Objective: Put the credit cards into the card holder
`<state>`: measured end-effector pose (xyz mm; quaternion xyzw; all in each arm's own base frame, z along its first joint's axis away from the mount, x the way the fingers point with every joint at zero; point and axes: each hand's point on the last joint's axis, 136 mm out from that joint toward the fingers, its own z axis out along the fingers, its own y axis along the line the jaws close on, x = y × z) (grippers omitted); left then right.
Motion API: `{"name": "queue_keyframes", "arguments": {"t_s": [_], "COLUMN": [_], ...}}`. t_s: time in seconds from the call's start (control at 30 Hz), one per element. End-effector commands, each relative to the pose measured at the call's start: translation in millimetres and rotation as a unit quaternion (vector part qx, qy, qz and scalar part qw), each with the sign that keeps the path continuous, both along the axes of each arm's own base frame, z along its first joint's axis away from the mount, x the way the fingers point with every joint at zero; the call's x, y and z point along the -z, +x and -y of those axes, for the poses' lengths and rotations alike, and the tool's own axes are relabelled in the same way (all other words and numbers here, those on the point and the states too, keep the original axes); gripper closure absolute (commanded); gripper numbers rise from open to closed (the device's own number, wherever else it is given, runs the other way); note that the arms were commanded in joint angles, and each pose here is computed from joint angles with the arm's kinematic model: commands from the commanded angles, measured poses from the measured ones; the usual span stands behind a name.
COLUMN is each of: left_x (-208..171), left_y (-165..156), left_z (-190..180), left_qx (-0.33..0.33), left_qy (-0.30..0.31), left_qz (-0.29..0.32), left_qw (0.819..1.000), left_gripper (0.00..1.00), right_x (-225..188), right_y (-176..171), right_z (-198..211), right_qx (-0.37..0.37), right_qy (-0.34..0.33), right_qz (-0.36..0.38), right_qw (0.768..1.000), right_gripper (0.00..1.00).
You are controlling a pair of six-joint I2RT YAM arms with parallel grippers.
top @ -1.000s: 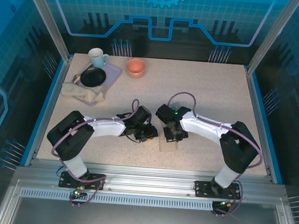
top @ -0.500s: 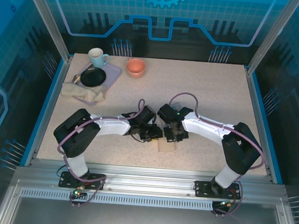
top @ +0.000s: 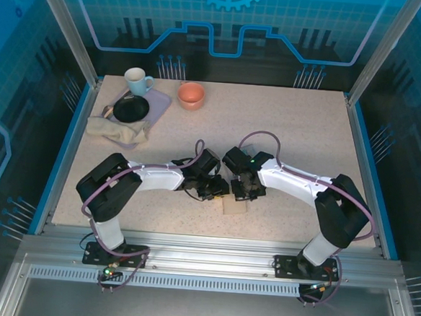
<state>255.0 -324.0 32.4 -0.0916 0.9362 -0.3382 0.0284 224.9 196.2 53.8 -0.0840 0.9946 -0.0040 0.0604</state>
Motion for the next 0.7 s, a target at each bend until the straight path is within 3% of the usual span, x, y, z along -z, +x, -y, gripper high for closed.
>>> {"name": "queue_keyframes", "arguments": {"t_s": [0.0, 0.17, 0.43, 0.67], "left_x": [-3, 1, 11, 10], "left_y": [-2, -3, -7, -6], "left_z": [10, 11, 11, 14], "left_qx": [0.019, 0.023, 0.028, 0.031], "left_qy": [-0.008, -0.008, -0.003, -0.004], "left_qz": [-0.003, -0.009, -0.020, -0.019], "left_qw": [1.000, 1.000, 0.999, 0.999], "left_gripper": [0.75, 0.75, 0.76, 0.76], "right_x": [-1, -4, -6, -3], "right_y": [-3, 0, 2, 5], "right_z": [6, 5, -12, -17], "right_qx": [0.006, 0.010, 0.026, 0.033], "right_qy": [0.000, 0.004, 0.101, 0.126], "right_qz": [-0.005, 0.004, -0.002, -0.009], "right_qw": [1.000, 1.000, 0.995, 0.991], "right_gripper": [0.91, 1.00, 1.00, 1.00]}}
